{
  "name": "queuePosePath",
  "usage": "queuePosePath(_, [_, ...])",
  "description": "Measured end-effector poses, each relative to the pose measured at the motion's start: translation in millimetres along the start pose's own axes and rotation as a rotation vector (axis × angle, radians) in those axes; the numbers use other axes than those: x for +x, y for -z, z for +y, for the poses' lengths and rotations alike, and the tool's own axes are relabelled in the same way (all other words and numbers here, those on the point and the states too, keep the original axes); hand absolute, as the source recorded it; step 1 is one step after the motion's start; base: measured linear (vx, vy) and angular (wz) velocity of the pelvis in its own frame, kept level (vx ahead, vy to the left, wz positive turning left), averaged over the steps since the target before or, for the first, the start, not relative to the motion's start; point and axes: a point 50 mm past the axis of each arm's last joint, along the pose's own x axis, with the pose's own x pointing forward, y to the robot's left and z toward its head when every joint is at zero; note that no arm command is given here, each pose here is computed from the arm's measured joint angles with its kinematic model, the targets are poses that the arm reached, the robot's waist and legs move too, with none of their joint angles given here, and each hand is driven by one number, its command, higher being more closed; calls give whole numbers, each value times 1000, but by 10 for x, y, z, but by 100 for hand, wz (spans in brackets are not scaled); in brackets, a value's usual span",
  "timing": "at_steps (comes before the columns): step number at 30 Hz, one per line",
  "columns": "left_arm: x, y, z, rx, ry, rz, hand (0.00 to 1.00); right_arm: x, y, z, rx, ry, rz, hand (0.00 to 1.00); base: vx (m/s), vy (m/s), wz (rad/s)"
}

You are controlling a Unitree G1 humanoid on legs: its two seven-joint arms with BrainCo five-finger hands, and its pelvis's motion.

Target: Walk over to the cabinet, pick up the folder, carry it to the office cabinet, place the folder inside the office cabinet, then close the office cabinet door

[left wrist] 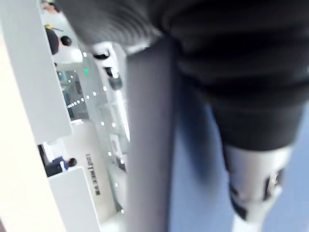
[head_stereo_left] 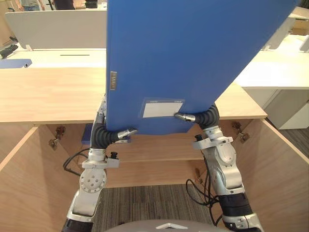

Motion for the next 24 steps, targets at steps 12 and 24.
queuePosePath(12, [-417, 170, 477, 6, -350, 217, 0, -167, -40, -46, 49, 167, -51, 100, 4, -15, 13])
queuePosePath(24, [-846, 682, 493, 27, -349, 555, 0, -249, -64, -88, 11, 216, -42, 100, 4, -11, 5])
